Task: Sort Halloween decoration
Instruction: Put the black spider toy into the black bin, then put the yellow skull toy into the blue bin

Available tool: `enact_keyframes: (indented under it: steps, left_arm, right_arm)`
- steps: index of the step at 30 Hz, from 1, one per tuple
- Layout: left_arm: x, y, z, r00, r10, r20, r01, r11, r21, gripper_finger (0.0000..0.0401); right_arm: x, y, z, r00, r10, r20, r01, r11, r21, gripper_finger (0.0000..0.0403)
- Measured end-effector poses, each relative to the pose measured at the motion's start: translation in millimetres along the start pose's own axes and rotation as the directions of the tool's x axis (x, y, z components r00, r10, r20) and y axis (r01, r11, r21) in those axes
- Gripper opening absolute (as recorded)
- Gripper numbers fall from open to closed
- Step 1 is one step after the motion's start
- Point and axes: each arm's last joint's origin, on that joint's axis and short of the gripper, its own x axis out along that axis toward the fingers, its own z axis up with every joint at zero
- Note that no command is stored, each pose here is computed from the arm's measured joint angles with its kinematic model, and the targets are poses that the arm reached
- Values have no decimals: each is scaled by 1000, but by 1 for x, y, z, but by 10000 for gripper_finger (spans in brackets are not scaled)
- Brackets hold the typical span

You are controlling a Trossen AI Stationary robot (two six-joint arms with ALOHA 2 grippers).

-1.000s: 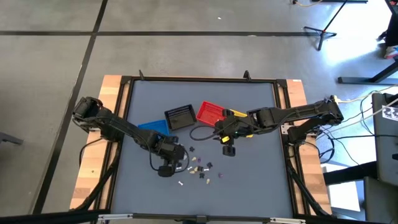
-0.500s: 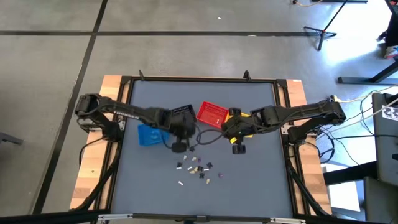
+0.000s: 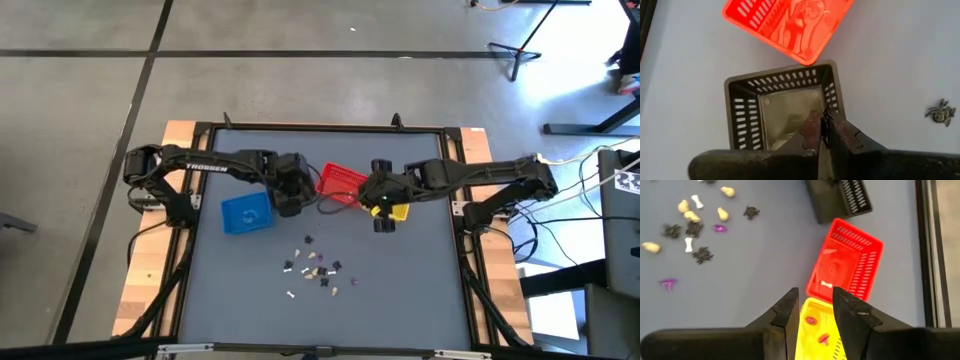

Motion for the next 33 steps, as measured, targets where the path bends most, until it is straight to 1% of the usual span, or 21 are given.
enact_keyframes:
  steps: [4, 7, 11, 14, 20, 23, 26, 29, 33]
  left_arm:
    - [0, 1, -1, 1000, 7, -14, -7, 1000, 0, 13]
    - [0, 2, -1, 999, 48, -13, -48, 999, 2, 22]
    - [0, 4, -1, 994, 108, -15, -108, 994, 23, 38]
    - [0, 4, -1, 993, 115, -14, -114, 992, 45, 55]
    - [0, 4, -1, 994, 113, -12, -113, 993, 43, 98]
    - [0, 1, -1, 998, 69, -9, -69, 998, 12, 115]
    - [0, -7, 0, 1000, -15, -4, 15, 1000, 10, 123]
    - [-2, -18, 0, 995, -98, -2, 98, 995, 7, 125]
    - [-4, -38, -1, 980, -201, -7, 201, 980, 13, 126]
  right_arm:
    - [1, -5, 5, 998, 21, 51, -22, 999, 28, 115]
    - [1, -5, 8, 996, 25, 84, -28, 999, 30, 115]
    - [1, -4, 9, 996, 27, 90, -30, 999, 30, 115]
    - [1, -4, 9, 996, 27, 90, -29, 999, 30, 115]
    - [1, -4, 9, 995, 27, 91, -29, 999, 30, 115]
    - [1, -4, 9, 996, 27, 91, -30, 999, 31, 115]
    - [1, -4, 9, 995, 27, 91, -30, 999, 32, 115]
    - [1, -4, 9, 995, 27, 91, -30, 999, 33, 115]
    - [1, -4, 9, 995, 27, 91, -30, 999, 33, 115]
